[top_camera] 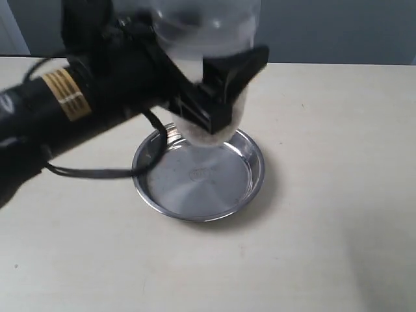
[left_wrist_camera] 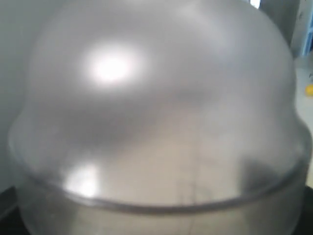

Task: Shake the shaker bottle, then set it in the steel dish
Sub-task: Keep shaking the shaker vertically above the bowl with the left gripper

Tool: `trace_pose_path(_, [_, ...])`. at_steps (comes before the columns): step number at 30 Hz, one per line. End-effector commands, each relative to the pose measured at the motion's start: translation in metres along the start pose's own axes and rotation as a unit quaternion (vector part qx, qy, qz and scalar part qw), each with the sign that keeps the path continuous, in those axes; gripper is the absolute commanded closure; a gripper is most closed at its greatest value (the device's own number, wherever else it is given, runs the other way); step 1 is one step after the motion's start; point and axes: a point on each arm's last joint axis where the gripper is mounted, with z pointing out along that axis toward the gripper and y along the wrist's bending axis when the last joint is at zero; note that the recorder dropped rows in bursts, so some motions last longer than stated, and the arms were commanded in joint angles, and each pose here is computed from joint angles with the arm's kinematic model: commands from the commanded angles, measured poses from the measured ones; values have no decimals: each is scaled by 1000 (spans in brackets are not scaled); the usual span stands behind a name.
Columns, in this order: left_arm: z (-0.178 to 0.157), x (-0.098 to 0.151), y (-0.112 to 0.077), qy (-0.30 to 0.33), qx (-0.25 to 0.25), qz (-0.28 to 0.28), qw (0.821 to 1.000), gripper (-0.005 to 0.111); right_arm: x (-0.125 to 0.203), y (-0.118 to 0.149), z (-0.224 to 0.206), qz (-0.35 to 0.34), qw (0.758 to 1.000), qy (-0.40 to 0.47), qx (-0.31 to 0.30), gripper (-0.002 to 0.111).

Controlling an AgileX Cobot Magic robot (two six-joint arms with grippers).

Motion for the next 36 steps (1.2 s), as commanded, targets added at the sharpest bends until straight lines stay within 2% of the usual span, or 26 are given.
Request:
trace_pose_path(1, [4,54,19,108,-74,-74,989,106,-1,0,0,-1,1000,-6,-2,109])
trace_pose_path(2, [4,49,16,80,-59,-80,992,106,-1,0,0,-1,1000,-6,-2,109])
trace_pose_path(4, [-2,2,0,-66,18,-29,997,106,-1,0,0,-1,1000,-6,-2,109])
trace_pose_path(5, [-6,-17,-4,-107,39,-5,994,106,-1,0,0,-1,1000,-6,-2,109])
trace_pose_path(6, [-7,-27,-3,-98,28,2,995,106,-1,0,0,-1,1000,-6,-2,109])
trace_pose_path(7, [-4,-17,5,-40,-6,-9,999,106,-1,0,0,-1,1000,-6,-2,109])
trace_pose_path(9, [3,31,19,93,-59,-29,993,106,-1,0,0,-1,1000,-6,-2,109])
trace_pose_path(10, [3,51,23,129,-79,-53,987,106,-1,0,0,-1,1000,-6,-2,109])
trace_pose_path(11, [3,53,24,122,-79,-58,988,106,-1,0,0,-1,1000,-6,-2,109])
trace_pose_path(13, [0,8,9,-15,-16,-17,1000,106,-1,0,0,-1,1000,-6,-2,109])
trace_pose_path(15, [-9,-35,0,-106,18,26,994,106,-1,0,0,-1,1000,-6,-2,109])
trace_pose_path(17, [-5,-21,10,-20,-26,5,999,106,-1,0,0,-1,1000,-6,-2,109])
trace_pose_path(19, [-1,44,24,121,-77,-44,989,106,-1,0,0,-1,1000,-6,-2,109])
trace_pose_path(20, [-2,63,26,140,-91,-68,984,106,-1,0,0,-1,1000,-6,-2,109])
trace_pose_path(21, [-1,60,22,113,-78,-80,987,106,-1,0,0,-1,1000,-6,-2,109])
trace_pose_path(23, [-5,17,4,-32,-3,-37,999,106,-1,0,0,-1,1000,-6,-2,109])
trace_pose_path(24, [-10,-11,-5,-103,31,-11,994,106,-1,0,0,-1,1000,-6,-2,109])
trace_pose_path(25, [-12,-26,-6,-111,35,12,993,106,-1,0,0,-1,1000,-6,-2,109])
trace_pose_path(26, [-10,-22,-1,-72,12,8,997,106,-1,0,0,-1,1000,-6,-2,109])
trace_pose_path(28, [-4,32,15,80,-56,-25,995,106,-1,0,0,-1,1000,-6,-2,109])
trace_pose_path(29, [-4,60,23,125,-86,-53,987,106,-1,0,0,-1,1000,-6,-2,109])
trace_pose_path(30, [-6,71,24,129,-95,-70,985,106,-1,0,0,-1,1000,-6,-2,109])
trace_pose_path(31, [-5,64,19,89,-75,-75,990,106,-1,0,0,-1,1000,-6,-2,109])
trace_pose_path(32, [-6,42,10,11,-33,-52,998,106,-1,0,0,-1,1000,-6,-2,109])
trace_pose_path(34, [-14,-12,-3,-135,29,-10,990,106,-1,0,0,-1,1000,-6,-2,109])
trace_pose_path(36, [-11,-19,5,-81,-9,-11,997,106,-1,0,0,-1,1000,-6,-2,109])
